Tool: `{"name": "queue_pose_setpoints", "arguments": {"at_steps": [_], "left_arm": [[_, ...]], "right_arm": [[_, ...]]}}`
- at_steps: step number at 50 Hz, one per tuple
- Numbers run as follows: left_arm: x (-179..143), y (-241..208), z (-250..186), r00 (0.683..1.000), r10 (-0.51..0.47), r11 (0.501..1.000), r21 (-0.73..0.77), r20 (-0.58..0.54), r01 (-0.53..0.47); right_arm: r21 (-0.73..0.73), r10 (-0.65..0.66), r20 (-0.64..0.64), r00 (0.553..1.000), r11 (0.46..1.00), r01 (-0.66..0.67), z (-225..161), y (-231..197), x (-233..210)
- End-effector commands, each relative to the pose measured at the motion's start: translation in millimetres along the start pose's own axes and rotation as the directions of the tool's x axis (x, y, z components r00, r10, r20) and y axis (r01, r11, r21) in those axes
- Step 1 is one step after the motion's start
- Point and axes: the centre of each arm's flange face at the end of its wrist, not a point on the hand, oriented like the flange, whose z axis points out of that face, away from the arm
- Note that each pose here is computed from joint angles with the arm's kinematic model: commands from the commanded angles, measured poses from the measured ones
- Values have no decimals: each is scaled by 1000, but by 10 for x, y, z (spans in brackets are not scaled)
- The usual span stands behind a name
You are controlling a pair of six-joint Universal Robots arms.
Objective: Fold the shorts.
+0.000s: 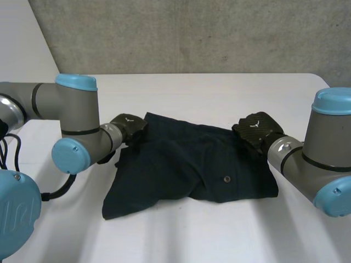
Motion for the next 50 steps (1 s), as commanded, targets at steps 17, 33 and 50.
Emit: {"name": "queue_pose_setpoints", "arguments": {"at_steps": [17,33,50], "left_arm": [[-261,-613,384,950,120,901,369,288,-226],[-39,-296,1036,898,179,786,490,403,-377],[84,-572,-142,972,65,883,440,227,-162]], "right_arm": [[141,-26,-201,979,988,55,575,-91,272],[145,-184,-316,931,960,239,1283,388,139],[154,232,-139,963,965,-211,100,-249,353]]}}
